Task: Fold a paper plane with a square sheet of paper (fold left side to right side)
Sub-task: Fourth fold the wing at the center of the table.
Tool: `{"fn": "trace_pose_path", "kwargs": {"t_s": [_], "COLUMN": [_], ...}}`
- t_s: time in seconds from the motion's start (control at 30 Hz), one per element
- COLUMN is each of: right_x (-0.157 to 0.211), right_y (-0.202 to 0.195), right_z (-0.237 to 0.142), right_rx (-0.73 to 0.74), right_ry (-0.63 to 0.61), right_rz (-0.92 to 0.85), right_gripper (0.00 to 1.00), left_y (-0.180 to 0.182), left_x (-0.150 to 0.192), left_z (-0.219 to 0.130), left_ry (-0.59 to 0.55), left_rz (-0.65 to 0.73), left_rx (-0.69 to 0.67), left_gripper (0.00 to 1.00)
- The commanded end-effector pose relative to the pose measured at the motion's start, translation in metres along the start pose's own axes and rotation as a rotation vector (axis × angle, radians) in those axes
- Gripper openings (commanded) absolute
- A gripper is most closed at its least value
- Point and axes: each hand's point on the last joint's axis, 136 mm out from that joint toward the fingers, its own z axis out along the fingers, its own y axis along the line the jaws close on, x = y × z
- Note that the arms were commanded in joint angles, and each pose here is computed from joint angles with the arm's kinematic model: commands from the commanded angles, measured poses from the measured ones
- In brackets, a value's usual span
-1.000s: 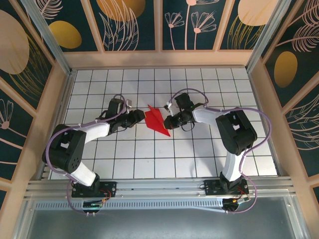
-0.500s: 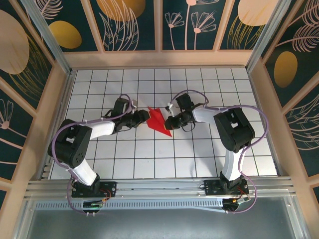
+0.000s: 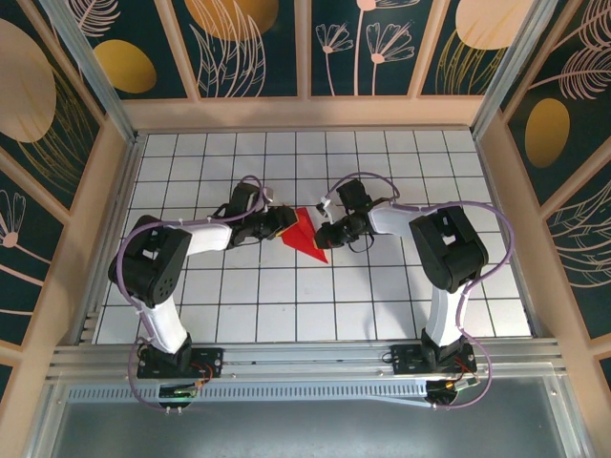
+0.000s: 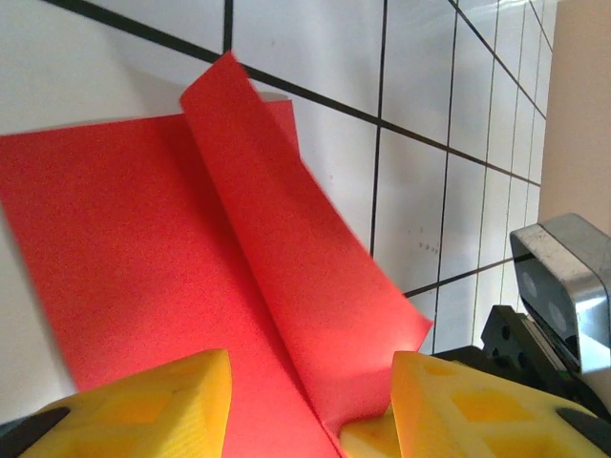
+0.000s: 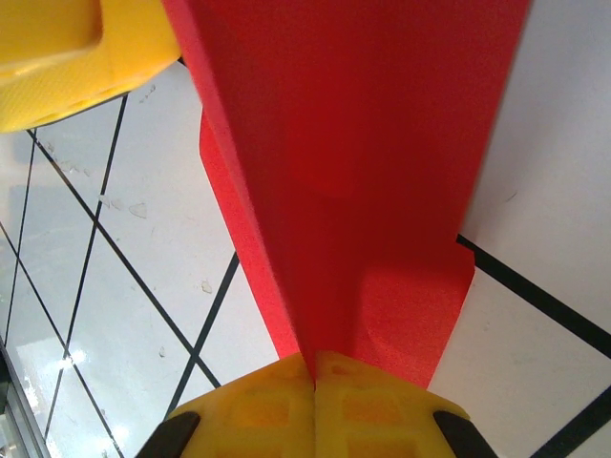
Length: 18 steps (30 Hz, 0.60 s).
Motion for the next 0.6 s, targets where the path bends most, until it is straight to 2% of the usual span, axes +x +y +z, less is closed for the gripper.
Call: {"fn": "trace_pose_path", "kwargs": {"t_s": [0.0, 0.33, 0.57], "right_x": [0.002, 0.002, 0.005], "right_y": [0.001, 0.002, 0.001], "right_z": [0.003, 0.004, 0.006], "right_rx": [-0.022, -0.029, -0.034], "right_ry": [0.007, 0.011, 0.021], "right_rz": [0.017, 0.020, 0.028], "right_gripper": [0.00, 0.00, 0.00], "left_y": [-0.012, -0.011, 0.003], "left_x": [-0.003, 0.000, 0.006], "left_z": [0.008, 0.022, 0.029], "left_ry": [0.010, 0.032, 0.055], "left_rz": [0.007, 0.005, -0.008], "left_rx": [0.038, 0.034, -0.008], "left_gripper": [0.47, 0.47, 0.47]}}
